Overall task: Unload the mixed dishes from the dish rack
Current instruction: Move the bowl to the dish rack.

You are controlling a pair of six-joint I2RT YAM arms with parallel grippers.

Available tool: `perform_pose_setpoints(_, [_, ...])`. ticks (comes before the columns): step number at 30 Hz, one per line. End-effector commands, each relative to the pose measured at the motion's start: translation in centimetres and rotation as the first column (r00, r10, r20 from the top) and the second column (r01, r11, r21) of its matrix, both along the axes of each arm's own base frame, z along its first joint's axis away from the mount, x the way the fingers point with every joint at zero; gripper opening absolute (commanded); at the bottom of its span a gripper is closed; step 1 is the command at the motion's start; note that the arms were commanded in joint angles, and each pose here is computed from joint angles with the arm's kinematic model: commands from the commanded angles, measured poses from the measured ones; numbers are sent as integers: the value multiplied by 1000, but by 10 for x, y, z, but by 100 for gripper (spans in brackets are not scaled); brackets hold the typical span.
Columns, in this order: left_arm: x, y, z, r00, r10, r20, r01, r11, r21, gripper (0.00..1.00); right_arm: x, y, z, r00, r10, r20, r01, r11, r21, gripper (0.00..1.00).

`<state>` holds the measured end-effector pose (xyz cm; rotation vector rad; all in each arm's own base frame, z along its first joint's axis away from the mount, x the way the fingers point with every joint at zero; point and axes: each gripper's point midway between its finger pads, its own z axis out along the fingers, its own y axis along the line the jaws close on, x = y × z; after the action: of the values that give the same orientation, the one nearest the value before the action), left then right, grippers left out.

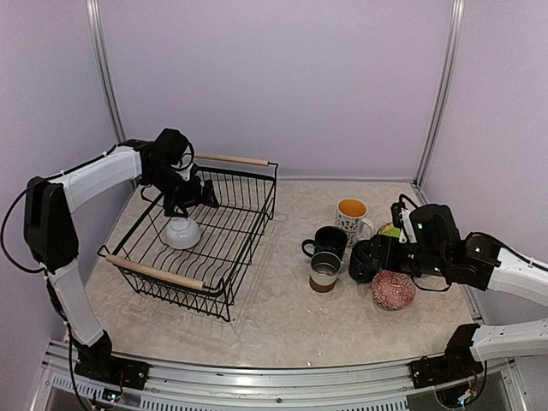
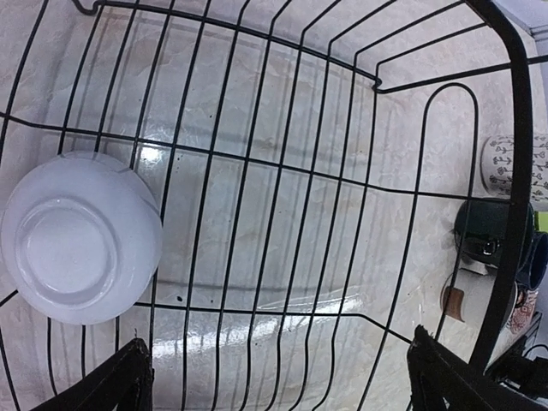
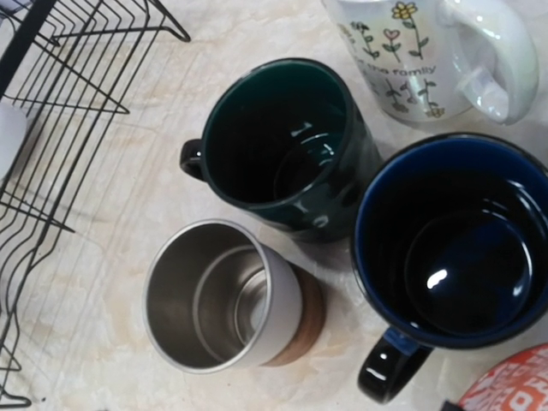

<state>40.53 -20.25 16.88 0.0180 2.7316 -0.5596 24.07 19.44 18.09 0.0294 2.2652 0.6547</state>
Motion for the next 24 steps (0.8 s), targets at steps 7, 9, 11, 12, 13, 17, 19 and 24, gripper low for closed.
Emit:
perform_pose_setpoints(7, [27, 44, -27, 996, 85, 7, -85, 983, 161, 99, 4, 5, 3, 1000, 8, 11, -8, 1000, 12, 80])
perform_pose_setpoints(9, [34, 40, -35, 997, 83, 0, -82, 985, 155, 98, 4, 6, 3, 1000, 9, 8, -9, 1000, 13, 80])
perform_pose_setpoints(11, [41, 37, -48, 996, 84, -18, -80, 985, 151, 98, 4, 6, 4, 1000, 9, 9, -9, 1000, 18, 80])
perform_pose_setpoints(12, [43, 35, -51, 996, 83, -30, -78, 987, 144, 98, 4, 6, 5, 1000, 8, 10, -8, 1000, 22, 80])
perform_pose_setpoints(13, [42, 31, -58, 995, 79, -54, -71, 988, 140, 97, 3, 5, 5, 1000, 5, 12, -5, 1000, 25, 80])
perform_pose_setpoints(17, [35, 13, -77, 995, 45, -89, -31, 988, 154, 96, 1, 2, 10, 1000, -2, 21, 1, 999, 36, 80])
perform_pose_setpoints(19, [28, 2, -80, 994, 26, -102, -10, 989, 148, 95, 1, 0, 12, 1000, -6, 30, 5, 999, 38, 80])
perform_pose_setpoints(24, [7, -36, -86, 987, -25, -160, 29, 999, 20, 93, 2, 1, 12, 999, -6, 31, 5, 999, 38, 80])
